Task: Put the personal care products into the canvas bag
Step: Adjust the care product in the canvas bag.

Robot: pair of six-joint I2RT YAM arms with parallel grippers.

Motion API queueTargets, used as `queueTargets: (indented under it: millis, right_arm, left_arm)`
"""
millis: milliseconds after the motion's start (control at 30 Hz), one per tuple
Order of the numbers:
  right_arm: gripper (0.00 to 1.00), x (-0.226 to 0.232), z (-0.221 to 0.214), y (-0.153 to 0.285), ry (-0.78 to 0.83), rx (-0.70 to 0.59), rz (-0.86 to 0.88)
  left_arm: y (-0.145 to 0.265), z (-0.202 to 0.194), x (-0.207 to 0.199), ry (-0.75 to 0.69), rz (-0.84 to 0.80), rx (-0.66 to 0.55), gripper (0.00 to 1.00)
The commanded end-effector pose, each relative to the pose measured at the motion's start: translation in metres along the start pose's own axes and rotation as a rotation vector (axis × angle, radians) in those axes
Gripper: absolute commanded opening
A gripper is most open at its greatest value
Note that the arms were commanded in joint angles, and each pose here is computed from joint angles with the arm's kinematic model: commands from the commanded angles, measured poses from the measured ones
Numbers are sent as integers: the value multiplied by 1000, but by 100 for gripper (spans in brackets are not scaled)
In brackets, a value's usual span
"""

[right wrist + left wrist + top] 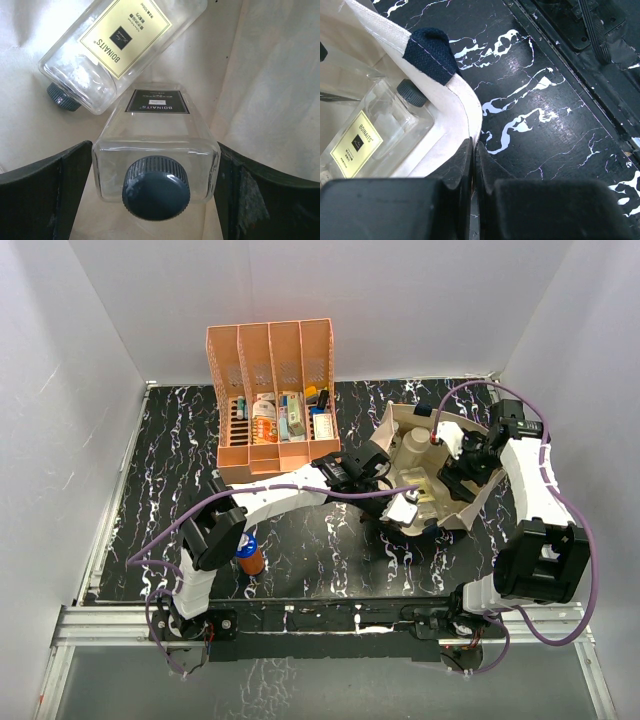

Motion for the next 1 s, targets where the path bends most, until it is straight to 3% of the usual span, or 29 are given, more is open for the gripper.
queueTargets:
  millis: [0,400,833,967]
  right_arm:
    - [98,-22,12,27,24,-19,-114]
    - [98,-28,31,40,3,-96,-131]
    - [97,-20,17,37,9,-16,-130]
    - [92,-19,18,36,-1,-24,-126]
  left_arm:
    - [12,34,-3,-68,-6,-70,0]
    - [11,33,-2,-68,-6,-68,0]
    - [10,35,-1,-63,-6,-78,0]
    - [10,39,2,-57,4,-89,0]
Point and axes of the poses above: each gripper's point midway between its finger pads, its own y axis back along the fingers, its own x axis along the line the jaws close on, z = x × y, the point moved 3 cm from there along y, back along the fingers, and after that the axes turned 15 degrees about y, right-handed, at the moved point
